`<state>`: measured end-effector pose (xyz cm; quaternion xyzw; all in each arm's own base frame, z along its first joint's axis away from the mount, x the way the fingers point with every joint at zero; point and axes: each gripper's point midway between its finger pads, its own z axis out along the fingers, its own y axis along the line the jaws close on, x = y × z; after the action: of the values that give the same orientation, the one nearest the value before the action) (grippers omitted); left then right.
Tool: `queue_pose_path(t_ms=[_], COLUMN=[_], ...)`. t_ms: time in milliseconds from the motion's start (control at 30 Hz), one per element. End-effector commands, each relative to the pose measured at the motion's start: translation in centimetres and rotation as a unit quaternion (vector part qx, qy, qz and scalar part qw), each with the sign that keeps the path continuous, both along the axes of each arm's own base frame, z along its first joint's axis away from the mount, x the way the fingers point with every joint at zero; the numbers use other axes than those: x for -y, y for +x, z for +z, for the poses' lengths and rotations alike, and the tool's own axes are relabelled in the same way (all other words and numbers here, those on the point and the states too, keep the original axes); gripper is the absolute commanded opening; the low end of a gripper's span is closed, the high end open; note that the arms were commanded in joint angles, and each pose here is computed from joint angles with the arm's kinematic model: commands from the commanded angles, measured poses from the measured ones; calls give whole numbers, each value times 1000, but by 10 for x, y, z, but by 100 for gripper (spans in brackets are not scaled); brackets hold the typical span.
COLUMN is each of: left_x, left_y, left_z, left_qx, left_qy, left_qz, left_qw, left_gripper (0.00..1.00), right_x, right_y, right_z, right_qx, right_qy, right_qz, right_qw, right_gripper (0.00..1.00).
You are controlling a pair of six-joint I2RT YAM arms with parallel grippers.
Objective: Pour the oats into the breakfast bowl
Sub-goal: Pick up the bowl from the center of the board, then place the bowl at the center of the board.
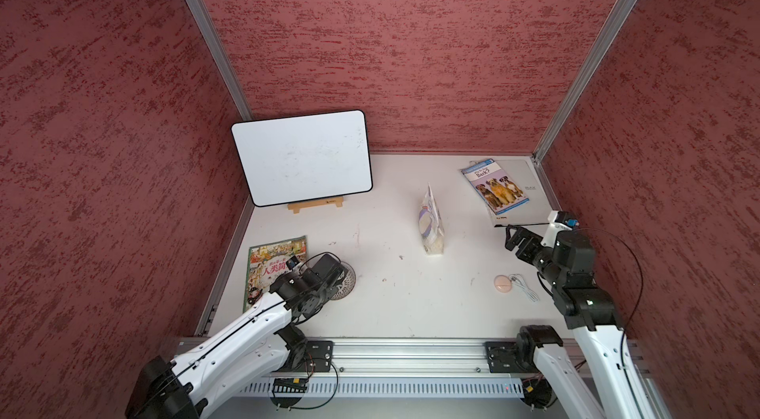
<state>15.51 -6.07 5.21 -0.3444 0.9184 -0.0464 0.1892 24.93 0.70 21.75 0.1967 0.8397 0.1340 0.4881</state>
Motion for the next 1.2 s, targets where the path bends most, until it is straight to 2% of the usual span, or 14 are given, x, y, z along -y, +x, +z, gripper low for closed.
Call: queue_pose_path(t_ms=[0,333,700,1167], left_x=[8,45,107,175], left_y=[8,26,36,33], left_z=[3,15,40,37], left_qx=[14,49,86,55], left_qy=[-1,-26,-77,-100], left_qz=[-32,-111,-209,-297], left_qw=[999,992,971,948], left_gripper=[7,2,0,3], right_x=[5,5,5,3], right_y=[-2,-2,-1,-1], right_z=[-4,-5,-5,-4], right_qx=[-5,-6,-6,-6], right_qy=[-4,-3,-3,-2], right_qz=[-12,-13,-12,-9], right_qw=[1000,1000,1000,1000], right_gripper=[99,99,99,99])
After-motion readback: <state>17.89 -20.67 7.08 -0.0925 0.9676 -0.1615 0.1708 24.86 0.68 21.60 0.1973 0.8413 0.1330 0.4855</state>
